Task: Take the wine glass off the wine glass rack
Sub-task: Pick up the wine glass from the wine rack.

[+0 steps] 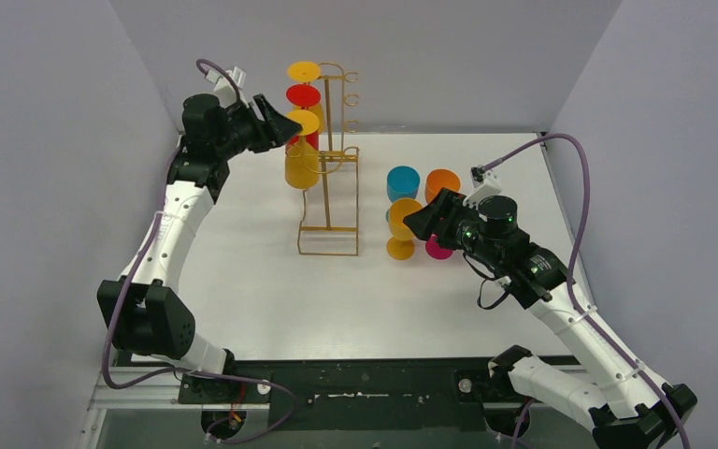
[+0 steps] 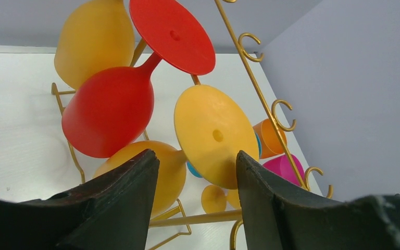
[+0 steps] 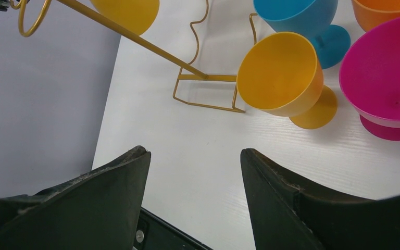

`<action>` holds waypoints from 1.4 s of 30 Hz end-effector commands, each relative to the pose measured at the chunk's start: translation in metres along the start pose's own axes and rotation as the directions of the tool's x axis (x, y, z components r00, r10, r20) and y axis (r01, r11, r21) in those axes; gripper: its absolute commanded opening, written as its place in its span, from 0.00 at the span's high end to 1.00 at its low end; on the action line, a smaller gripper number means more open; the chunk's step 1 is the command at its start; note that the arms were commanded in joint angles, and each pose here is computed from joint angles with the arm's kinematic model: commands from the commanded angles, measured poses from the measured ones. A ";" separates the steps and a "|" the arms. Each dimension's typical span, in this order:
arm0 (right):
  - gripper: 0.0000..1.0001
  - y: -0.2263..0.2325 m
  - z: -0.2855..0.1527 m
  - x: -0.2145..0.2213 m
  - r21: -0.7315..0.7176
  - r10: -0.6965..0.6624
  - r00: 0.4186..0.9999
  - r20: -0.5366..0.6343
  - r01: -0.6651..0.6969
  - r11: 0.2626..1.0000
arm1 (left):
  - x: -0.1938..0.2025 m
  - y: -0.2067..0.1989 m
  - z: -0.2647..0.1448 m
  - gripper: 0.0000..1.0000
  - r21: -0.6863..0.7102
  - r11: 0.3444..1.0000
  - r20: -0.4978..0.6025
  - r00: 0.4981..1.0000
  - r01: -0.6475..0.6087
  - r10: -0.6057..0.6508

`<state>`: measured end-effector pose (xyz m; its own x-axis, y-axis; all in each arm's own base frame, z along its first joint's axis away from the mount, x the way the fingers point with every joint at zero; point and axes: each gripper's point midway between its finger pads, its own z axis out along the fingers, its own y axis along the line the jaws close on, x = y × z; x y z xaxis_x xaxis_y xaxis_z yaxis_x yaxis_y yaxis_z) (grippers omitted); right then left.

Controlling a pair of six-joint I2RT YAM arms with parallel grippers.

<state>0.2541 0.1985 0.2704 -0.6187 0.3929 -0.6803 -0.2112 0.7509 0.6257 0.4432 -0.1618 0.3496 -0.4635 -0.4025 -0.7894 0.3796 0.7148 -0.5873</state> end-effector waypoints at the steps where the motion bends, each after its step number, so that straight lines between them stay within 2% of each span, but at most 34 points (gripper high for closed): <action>1: 0.35 0.004 -0.005 -0.011 -0.008 -0.005 0.999 0.048 0.005 1.000 | -0.027 -0.018 -0.001 0.47 0.042 0.999 0.061 0.998 -0.031 0.028; 13: 0.34 0.001 -0.004 -0.010 0.004 -0.007 0.999 0.045 0.007 1.000 | -0.029 -0.020 0.000 0.74 0.057 0.998 0.071 0.997 -0.035 0.031; 16: 0.34 0.000 -0.003 -0.010 0.004 -0.008 0.999 0.044 0.008 1.000 | -0.027 -0.020 -0.001 0.74 0.059 0.998 0.071 0.997 -0.029 0.025; 19: 0.33 0.002 -0.004 -0.010 -0.007 -0.015 0.999 0.045 0.015 1.000 | -0.031 -0.026 -0.007 0.76 0.080 0.997 0.109 0.994 -0.015 0.007; 24: 0.33 0.002 -0.005 -0.011 -0.010 -0.012 0.999 0.050 0.013 1.000 | -0.043 -0.031 -0.016 0.89 0.100 0.995 0.165 0.986 0.000 -0.017; 34: 0.33 0.004 -0.007 -0.011 -0.019 -0.008 0.998 0.057 0.010 1.000 | -0.050 -0.030 -0.026 1.00 0.206 0.971 0.199 0.967 0.121 -0.162; 37: 0.33 0.004 -0.008 -0.012 -0.020 -0.008 0.998 0.060 0.009 1.000 | -0.055 -0.031 -0.030 1.00 0.228 0.964 0.219 0.958 0.136 -0.187; 42: 0.32 0.004 -0.007 -0.011 -0.018 -0.003 0.998 0.056 0.004 1.000 | -0.067 -0.040 -0.038 1.00 0.341 0.921 0.232 0.933 0.187 -0.275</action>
<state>0.2514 0.1953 0.2751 -0.6051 0.4008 -0.6879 -0.2165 0.7487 0.6266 0.4465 -0.1411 0.3789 -0.4050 -0.6558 -0.6371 0.3910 0.5057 -0.7690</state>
